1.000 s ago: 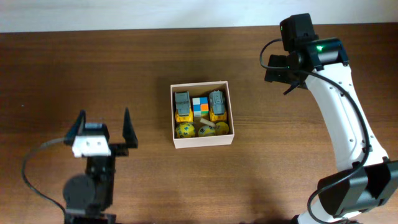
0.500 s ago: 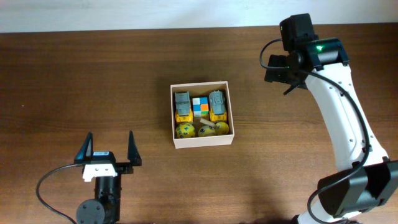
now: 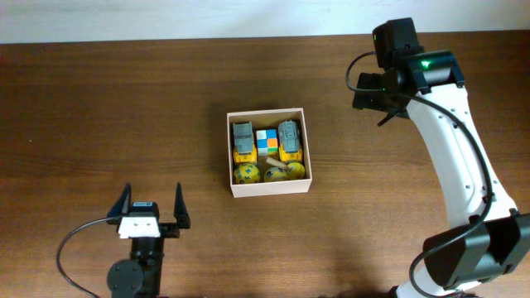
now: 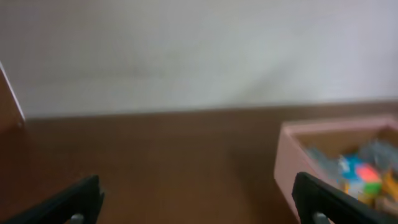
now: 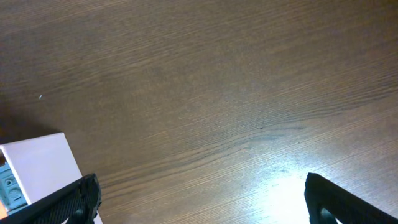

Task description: Pack container

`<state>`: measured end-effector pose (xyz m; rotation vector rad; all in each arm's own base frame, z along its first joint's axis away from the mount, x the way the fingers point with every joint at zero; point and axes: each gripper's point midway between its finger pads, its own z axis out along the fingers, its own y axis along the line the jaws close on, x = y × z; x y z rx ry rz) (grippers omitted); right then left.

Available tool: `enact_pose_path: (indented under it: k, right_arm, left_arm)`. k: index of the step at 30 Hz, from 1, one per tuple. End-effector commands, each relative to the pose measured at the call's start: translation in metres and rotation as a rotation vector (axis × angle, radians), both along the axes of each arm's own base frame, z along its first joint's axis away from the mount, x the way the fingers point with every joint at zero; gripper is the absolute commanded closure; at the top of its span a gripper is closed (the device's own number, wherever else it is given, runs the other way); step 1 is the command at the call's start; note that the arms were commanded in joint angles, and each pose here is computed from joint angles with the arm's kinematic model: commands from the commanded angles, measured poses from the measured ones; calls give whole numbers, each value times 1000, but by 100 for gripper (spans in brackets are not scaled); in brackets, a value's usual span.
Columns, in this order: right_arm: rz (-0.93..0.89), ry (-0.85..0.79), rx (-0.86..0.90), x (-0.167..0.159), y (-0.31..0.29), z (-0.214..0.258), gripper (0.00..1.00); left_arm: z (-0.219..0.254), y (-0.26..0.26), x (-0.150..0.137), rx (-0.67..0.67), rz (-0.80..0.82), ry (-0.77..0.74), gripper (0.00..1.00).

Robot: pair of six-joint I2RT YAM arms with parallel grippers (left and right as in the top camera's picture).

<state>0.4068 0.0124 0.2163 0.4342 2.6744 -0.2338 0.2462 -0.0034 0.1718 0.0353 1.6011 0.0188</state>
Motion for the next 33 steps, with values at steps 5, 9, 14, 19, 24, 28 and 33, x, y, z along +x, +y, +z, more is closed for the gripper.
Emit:
enact_pose_path:
  k: [5, 9, 14, 19, 24, 28, 33]
  right_arm:
    - [-13, 3, -11, 0, -4, -2, 1]
    - [-13, 3, -11, 0, -4, -2, 1]
    - [-13, 3, -11, 0, -4, -2, 1]
    - [-13, 3, -10, 0, -4, -2, 1]
    - [-13, 3, -10, 0, -4, -2, 1]
    - [-13, 3, -10, 0, -4, -2, 1]
    - [-12, 4, -11, 0, -3, -2, 1]
  left_arm:
    - [-15, 0, 0, 32, -6, 48, 1]
    - [-15, 0, 0, 32, -6, 48, 1]
    - [-15, 0, 0, 32, -6, 48, 1]
    - [-15, 0, 0, 32, -6, 48, 1]
    - [-15, 0, 0, 32, -6, 48, 1]
    - [-15, 0, 0, 32, -6, 48, 1]
    - [-15, 0, 0, 32, -6, 48, 1]
